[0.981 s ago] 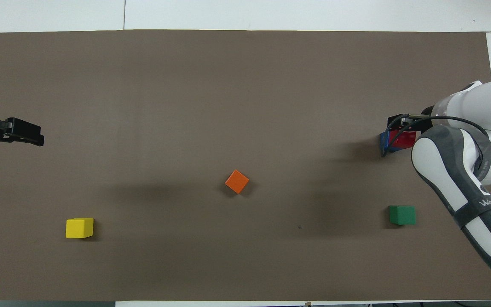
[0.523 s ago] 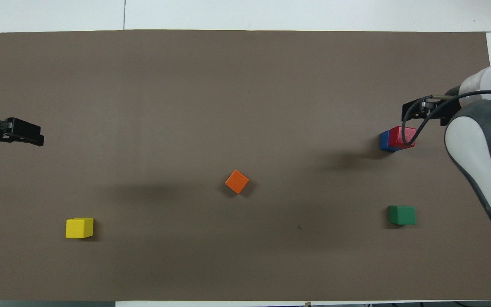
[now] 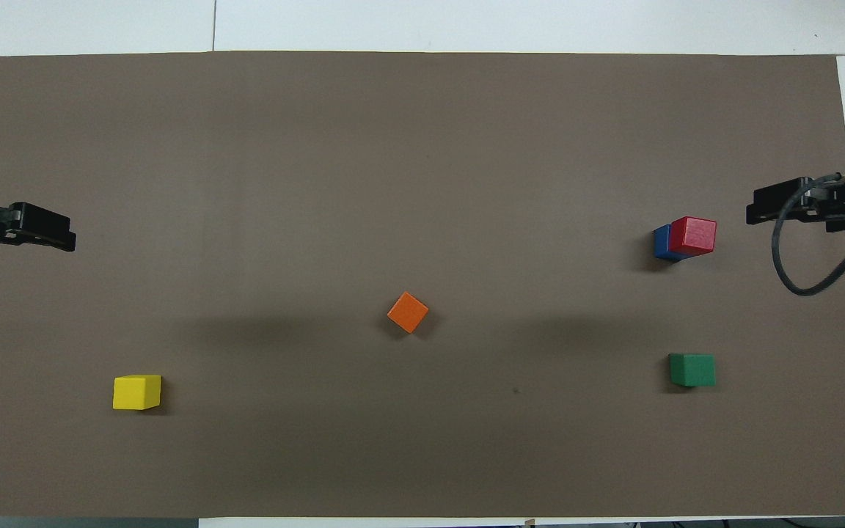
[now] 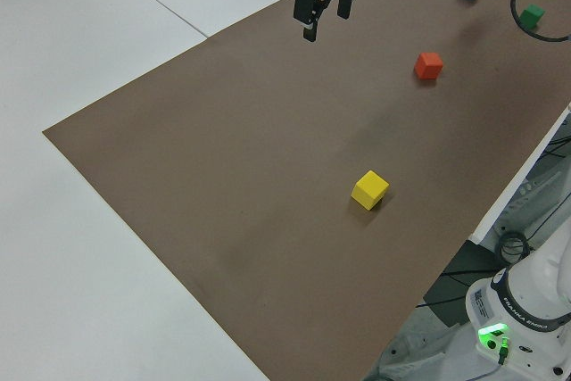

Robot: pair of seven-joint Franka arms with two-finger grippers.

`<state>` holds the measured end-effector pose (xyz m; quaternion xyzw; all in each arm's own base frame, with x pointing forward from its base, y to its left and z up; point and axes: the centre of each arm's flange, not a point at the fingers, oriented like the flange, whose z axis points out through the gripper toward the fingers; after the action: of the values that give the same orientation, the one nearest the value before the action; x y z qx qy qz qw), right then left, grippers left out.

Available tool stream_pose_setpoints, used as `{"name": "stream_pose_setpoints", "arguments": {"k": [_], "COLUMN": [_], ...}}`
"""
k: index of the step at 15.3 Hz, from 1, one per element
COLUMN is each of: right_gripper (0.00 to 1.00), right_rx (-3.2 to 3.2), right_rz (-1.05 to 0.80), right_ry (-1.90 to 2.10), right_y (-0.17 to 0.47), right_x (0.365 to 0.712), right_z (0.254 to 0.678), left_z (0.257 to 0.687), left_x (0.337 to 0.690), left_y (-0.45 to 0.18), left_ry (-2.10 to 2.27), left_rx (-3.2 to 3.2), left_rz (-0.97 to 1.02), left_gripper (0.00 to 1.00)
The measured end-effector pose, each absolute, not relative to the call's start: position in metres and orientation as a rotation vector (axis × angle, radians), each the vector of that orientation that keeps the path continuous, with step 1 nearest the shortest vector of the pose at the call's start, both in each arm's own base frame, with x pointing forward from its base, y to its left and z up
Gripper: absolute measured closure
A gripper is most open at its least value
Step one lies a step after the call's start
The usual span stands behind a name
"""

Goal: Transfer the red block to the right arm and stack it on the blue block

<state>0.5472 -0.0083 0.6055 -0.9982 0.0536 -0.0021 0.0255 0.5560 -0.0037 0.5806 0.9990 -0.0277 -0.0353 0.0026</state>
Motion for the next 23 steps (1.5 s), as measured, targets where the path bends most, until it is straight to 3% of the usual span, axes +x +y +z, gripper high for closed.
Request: {"name": "stream_pose_setpoints", "arguments": {"k": [5,23], "right_gripper": [0.0,0.0], "right_rx": [-3.088,-3.148], "right_rz": [0.07,0.092], "right_ry": [0.126,0.087], "right_y": [-0.013,-0.027], "right_x": [0.537,0.535], "right_z": [0.622,0.621], "left_z": [0.581,0.581], "left_x": [0.556,0.556], "left_y": [-0.004,-0.004], "left_ry": [-0.087,-0.087], "left_rx": [3.133,3.133], "left_rz": [-0.111,-0.109], "left_gripper": [0.0,0.0]}}
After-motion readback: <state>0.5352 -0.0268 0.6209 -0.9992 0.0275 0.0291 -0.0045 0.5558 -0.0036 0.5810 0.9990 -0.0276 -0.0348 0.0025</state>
